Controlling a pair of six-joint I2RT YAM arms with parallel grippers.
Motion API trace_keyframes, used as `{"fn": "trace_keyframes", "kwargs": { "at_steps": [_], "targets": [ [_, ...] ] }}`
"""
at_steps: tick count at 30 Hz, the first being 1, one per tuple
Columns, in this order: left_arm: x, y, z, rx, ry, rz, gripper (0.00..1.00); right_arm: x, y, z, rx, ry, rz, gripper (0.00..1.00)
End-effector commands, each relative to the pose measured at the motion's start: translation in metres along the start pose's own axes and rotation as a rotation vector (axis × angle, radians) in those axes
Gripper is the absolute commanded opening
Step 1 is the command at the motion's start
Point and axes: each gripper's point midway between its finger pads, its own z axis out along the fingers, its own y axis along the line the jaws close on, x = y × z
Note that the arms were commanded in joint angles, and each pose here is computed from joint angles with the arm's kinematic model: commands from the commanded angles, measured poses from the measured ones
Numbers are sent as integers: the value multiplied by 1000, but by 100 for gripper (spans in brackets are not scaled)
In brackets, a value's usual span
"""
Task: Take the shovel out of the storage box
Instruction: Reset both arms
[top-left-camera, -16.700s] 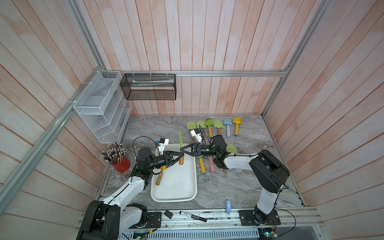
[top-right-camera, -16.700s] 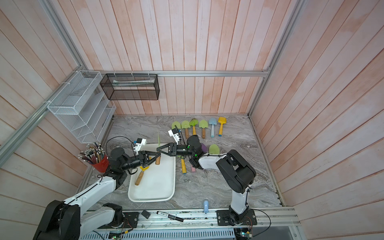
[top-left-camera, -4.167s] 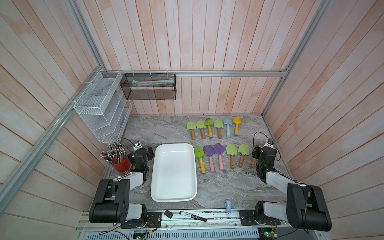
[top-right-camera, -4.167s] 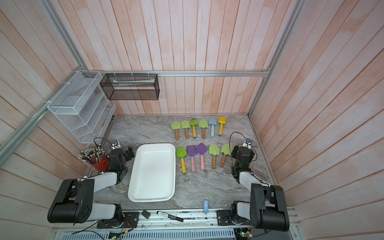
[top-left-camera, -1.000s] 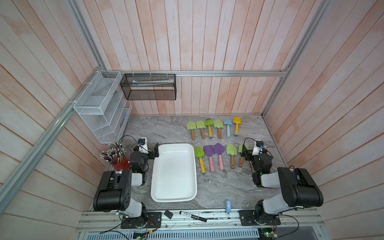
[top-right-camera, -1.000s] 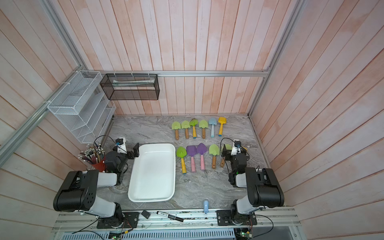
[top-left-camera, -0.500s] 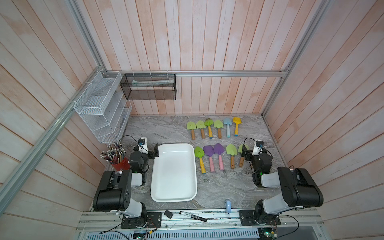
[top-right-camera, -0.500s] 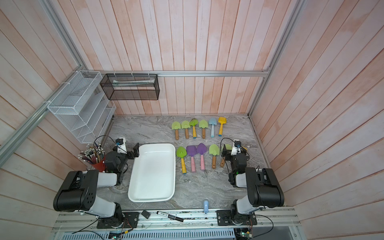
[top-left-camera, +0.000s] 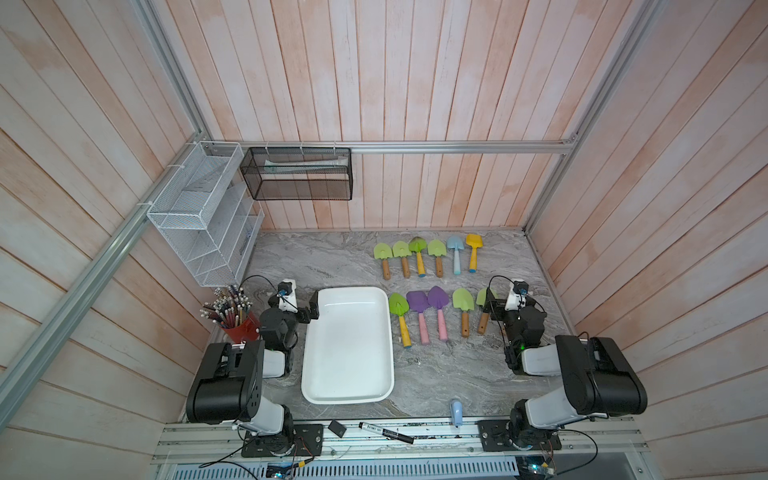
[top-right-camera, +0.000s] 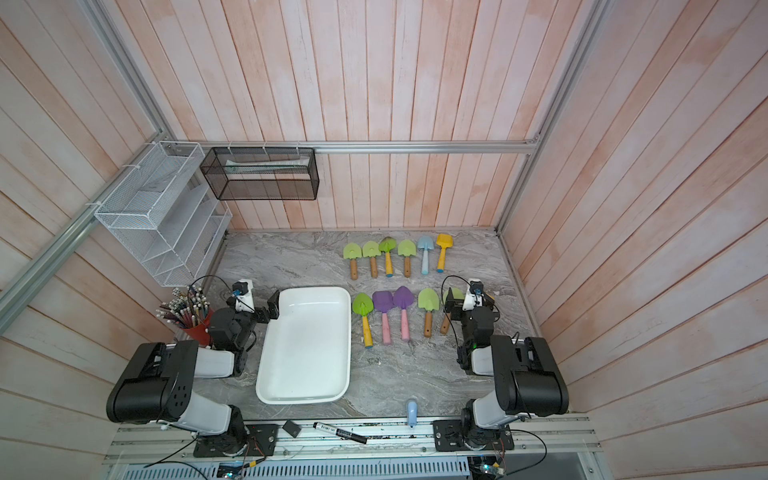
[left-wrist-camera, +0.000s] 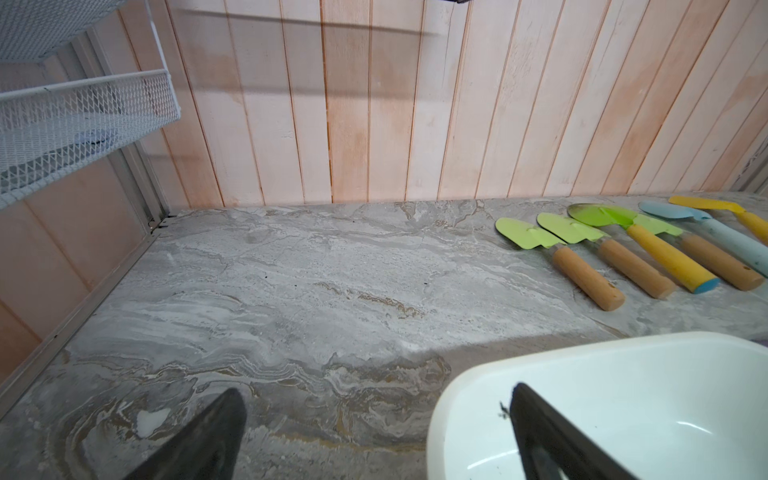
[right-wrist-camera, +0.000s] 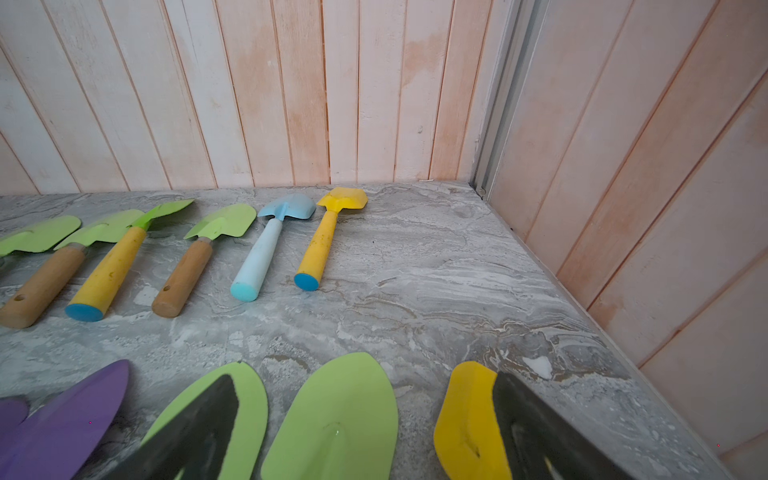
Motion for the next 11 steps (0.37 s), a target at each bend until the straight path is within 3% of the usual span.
{"fn": "trace_keyframes", "kwargs": {
  "at_steps": [1, 11],
  "targets": [
    [3, 0, 6, 1, 22, -3, 100, -2, 0, 3, 5, 0, 5, 98],
    [3, 0, 6, 1, 21, -4, 100, -2, 0, 3, 5, 0, 5, 98]
  ]
}}
